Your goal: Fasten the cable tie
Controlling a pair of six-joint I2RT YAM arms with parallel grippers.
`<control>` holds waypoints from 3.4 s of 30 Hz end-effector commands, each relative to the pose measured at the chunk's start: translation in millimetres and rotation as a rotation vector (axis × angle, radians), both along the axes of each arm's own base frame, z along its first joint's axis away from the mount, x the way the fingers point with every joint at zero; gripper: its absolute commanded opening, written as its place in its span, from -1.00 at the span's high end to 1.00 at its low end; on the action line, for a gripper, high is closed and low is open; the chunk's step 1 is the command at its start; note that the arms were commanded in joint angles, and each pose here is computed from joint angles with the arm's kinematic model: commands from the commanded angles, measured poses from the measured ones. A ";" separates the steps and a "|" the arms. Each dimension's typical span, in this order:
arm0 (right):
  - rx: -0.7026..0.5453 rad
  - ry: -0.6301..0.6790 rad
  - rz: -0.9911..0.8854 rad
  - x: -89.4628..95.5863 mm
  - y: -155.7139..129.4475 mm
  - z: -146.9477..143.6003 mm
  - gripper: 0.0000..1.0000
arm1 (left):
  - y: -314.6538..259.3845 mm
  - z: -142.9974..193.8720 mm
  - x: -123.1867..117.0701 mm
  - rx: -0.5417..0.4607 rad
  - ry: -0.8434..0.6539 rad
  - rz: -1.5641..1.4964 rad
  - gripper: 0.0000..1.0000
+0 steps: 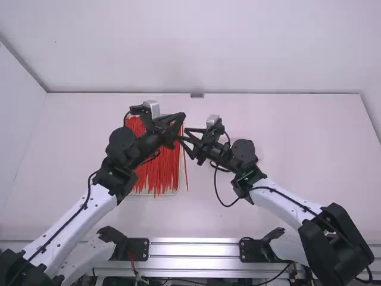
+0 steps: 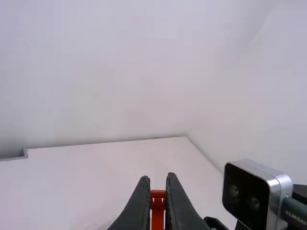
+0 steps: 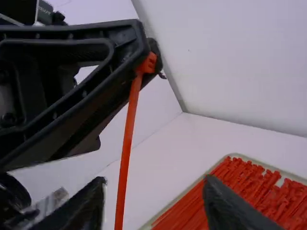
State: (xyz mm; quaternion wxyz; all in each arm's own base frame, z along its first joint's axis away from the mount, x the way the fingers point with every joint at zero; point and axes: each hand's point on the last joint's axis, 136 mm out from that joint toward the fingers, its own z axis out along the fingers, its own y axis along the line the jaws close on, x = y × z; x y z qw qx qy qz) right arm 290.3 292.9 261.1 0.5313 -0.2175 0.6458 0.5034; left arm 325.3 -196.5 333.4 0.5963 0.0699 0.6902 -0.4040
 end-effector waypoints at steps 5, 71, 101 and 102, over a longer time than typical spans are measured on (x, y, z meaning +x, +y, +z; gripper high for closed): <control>0.020 -0.026 0.004 3.0 1.5 14.3 0.95 | -7.0 -10.1 4.5 0.006 0.021 -0.009 0.96; 0.184 -0.406 0.157 -17.8 -82.9 102.8 1.00 | -4.8 80.0 -46.6 0.152 -0.429 -0.747 -0.98; 0.249 -0.507 0.190 -44.2 -52.0 118.5 1.00 | -58.8 93.7 -52.8 0.094 -0.419 -0.918 0.23; 0.249 -0.507 0.191 -44.4 -51.7 118.4 1.00 | -58.8 93.7 -52.9 0.094 -0.419 -0.919 0.29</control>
